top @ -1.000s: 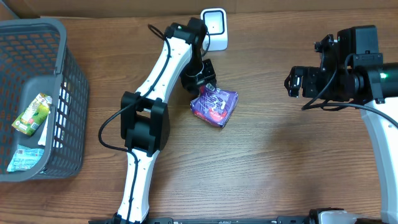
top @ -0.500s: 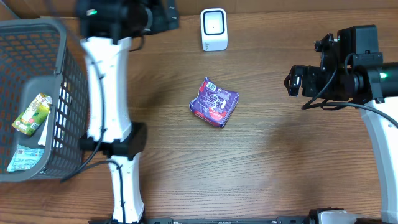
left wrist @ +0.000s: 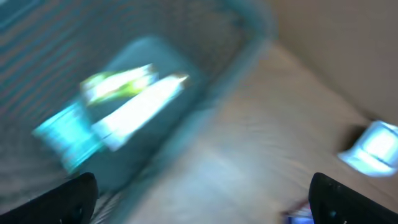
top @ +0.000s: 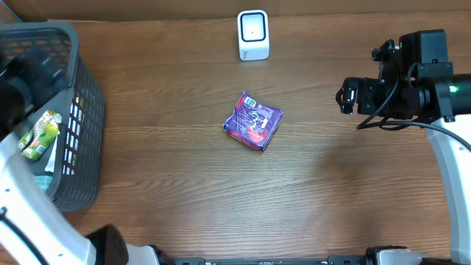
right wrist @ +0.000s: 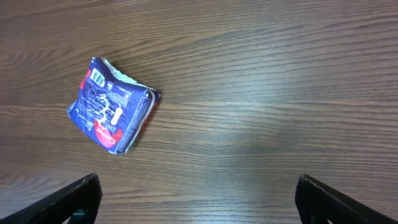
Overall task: Scan the item barcode
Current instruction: 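Reach the left gripper into the basket and grasp the white tube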
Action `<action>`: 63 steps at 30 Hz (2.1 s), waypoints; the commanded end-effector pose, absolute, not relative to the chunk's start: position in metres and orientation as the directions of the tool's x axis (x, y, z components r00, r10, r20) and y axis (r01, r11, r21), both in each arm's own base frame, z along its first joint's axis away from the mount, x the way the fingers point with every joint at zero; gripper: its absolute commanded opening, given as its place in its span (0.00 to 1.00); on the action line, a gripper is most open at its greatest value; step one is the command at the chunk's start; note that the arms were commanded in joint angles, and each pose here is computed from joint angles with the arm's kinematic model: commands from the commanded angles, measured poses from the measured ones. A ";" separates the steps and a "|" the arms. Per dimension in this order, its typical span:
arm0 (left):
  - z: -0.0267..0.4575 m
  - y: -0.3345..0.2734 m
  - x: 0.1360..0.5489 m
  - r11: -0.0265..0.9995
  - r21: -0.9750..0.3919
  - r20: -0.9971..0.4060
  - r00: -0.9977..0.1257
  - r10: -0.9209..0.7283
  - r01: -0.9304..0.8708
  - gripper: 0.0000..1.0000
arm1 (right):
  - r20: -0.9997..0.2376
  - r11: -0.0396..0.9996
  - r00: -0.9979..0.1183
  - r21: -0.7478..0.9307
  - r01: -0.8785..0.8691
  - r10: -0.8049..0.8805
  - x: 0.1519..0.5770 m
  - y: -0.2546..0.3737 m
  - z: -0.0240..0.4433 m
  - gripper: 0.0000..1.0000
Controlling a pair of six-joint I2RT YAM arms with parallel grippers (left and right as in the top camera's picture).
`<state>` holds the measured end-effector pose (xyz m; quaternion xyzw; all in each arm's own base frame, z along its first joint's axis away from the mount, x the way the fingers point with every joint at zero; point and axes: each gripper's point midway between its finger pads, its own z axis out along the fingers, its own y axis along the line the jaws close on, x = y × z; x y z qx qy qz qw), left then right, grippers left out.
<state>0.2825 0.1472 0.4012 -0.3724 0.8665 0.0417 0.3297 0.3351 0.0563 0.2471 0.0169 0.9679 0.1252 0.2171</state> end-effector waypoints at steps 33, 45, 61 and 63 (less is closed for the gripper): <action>0.062 0.272 0.349 0.861 -0.162 -0.172 -0.845 -0.506 -0.483 1.00 | -0.411 0.959 -0.907 0.282 -0.035 0.088 0.339 0.063 0.247 1.00; 0.029 0.286 0.349 0.851 -0.043 -0.129 -0.842 -0.525 -0.524 0.60 | -0.411 0.958 -0.907 0.284 -0.032 0.091 0.339 0.063 0.247 1.00; 0.015 0.273 0.348 0.783 -0.101 -0.101 -0.777 -0.622 -0.614 0.04 | -0.418 0.958 -0.904 0.284 -0.035 0.091 0.341 0.063 0.248 1.00; 0.019 0.275 0.349 0.775 -0.101 -0.104 -0.768 -0.631 -0.623 0.04 | -0.422 0.958 -0.902 0.284 -0.036 0.092 0.342 0.063 0.248 1.00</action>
